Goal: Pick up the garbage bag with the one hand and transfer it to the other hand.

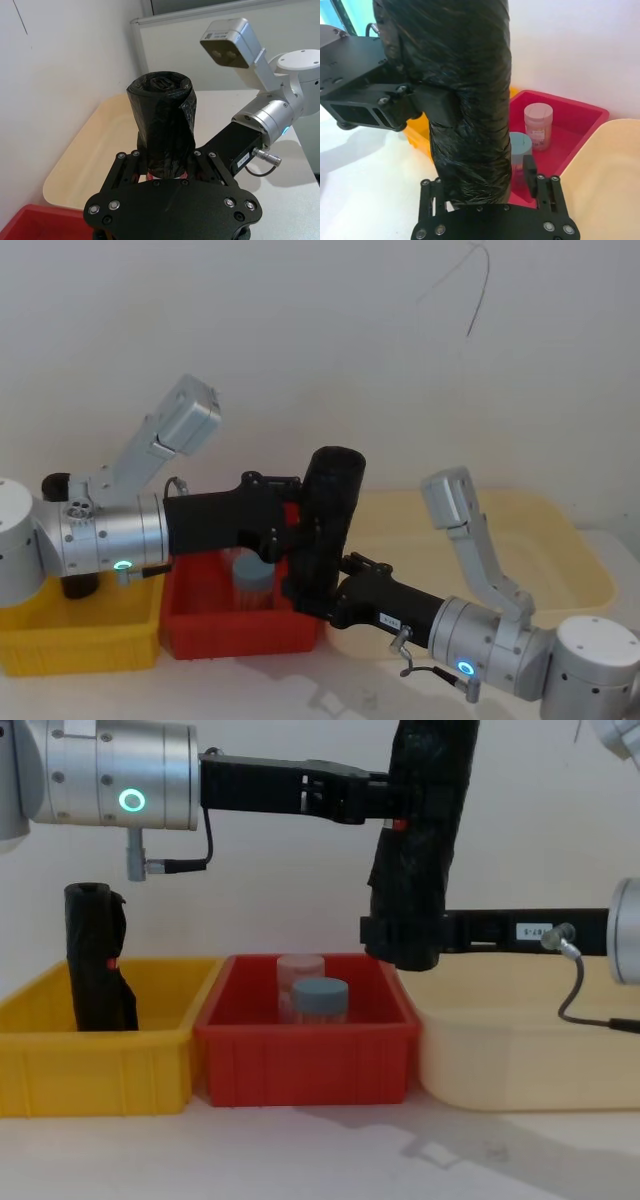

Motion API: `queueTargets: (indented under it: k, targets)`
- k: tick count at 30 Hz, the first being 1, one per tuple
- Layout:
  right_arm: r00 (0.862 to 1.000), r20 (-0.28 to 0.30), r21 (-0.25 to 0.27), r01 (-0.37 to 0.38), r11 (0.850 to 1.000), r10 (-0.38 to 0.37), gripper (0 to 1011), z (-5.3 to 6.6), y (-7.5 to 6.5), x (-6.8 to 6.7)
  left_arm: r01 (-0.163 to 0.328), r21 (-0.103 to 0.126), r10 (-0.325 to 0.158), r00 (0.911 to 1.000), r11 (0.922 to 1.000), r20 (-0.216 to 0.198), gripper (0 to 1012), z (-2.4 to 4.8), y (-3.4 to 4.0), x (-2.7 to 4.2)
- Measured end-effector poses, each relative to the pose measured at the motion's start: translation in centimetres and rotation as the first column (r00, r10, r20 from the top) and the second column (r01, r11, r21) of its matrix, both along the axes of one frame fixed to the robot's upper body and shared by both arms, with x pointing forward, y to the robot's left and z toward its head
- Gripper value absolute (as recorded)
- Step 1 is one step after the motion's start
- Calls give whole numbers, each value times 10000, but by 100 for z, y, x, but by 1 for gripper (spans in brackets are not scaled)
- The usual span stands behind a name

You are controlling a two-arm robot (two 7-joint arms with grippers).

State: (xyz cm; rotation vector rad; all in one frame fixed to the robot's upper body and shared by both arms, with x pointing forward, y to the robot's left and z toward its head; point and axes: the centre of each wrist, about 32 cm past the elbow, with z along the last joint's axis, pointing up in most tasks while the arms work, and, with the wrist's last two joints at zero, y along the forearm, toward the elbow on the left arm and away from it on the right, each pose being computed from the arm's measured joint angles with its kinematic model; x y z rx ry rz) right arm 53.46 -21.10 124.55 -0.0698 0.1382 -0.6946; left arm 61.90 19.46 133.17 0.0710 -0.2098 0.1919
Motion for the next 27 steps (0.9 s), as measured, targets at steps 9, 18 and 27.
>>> queueTargets:
  k: [9,18,27]
  targets:
    - [9999,-107,-43,86,10000,-86,603,-27,9,18,9,-3,-9,10000,10000,0,381,-2,10,2]
    - [9998,-152,-68,127,9999,-128,602,-38,13,27,15,-6,-15,10000,10000,-5,409,-2,13,4]
    - [9998,-162,104,146,9998,-144,598,-23,20,28,23,-19,-23,10000,10000,-1,650,-1,16,4]
